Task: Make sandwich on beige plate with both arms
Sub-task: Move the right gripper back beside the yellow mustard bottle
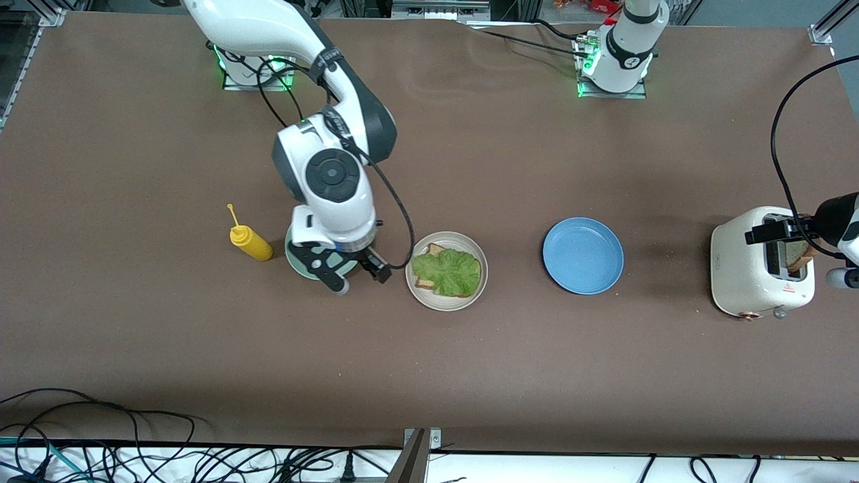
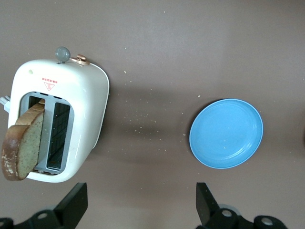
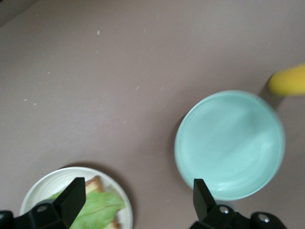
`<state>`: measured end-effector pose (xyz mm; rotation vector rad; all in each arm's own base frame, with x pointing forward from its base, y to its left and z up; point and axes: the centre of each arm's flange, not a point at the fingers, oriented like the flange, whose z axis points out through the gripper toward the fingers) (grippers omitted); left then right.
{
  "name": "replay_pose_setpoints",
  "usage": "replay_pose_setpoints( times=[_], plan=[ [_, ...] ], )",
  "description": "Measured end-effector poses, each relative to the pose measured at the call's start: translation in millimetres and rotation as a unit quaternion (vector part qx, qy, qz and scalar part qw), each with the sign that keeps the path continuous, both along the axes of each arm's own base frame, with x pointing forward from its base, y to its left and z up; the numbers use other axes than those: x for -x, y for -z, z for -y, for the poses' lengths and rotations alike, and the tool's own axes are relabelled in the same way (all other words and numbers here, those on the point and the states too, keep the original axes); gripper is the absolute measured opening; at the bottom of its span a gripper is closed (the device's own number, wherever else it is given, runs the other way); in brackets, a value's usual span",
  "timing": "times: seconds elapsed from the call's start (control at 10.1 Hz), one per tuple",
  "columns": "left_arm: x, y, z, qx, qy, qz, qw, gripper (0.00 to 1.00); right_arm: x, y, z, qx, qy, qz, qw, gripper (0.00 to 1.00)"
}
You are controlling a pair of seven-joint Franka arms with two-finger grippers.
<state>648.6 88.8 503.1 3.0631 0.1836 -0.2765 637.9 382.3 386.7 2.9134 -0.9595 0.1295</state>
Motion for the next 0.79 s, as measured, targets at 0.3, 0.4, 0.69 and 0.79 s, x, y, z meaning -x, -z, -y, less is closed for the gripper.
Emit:
replay_pose_setpoints(
  times=[0.3,0.4,0.69,0.79],
  plan=[
    [0.0,-0.1,0.2,0.000,0.000,0.000,1.000,1.00,-12.2,-39.3,63.1,0.027,-0.112,-0.020,0.993,1.00],
    [0.0,-0.4,0.6,0.000,0.000,0.000,1.000,1.00,-12.4,-57.0,91.6,0.027,-0.152,-0.035,0.987,1.00],
    [0.3,-4.3,0.8,0.000,0.001,0.004,1.000,1.00,-3.6,-99.3,190.5,-0.010,-0.250,-0.074,0.965,1.00],
    [0.4,-6.0,1.1,-0.001,0.001,0.005,1.000,1.00,1.1,-102.0,218.8,-0.019,-0.282,-0.082,0.956,1.00]
  ],
)
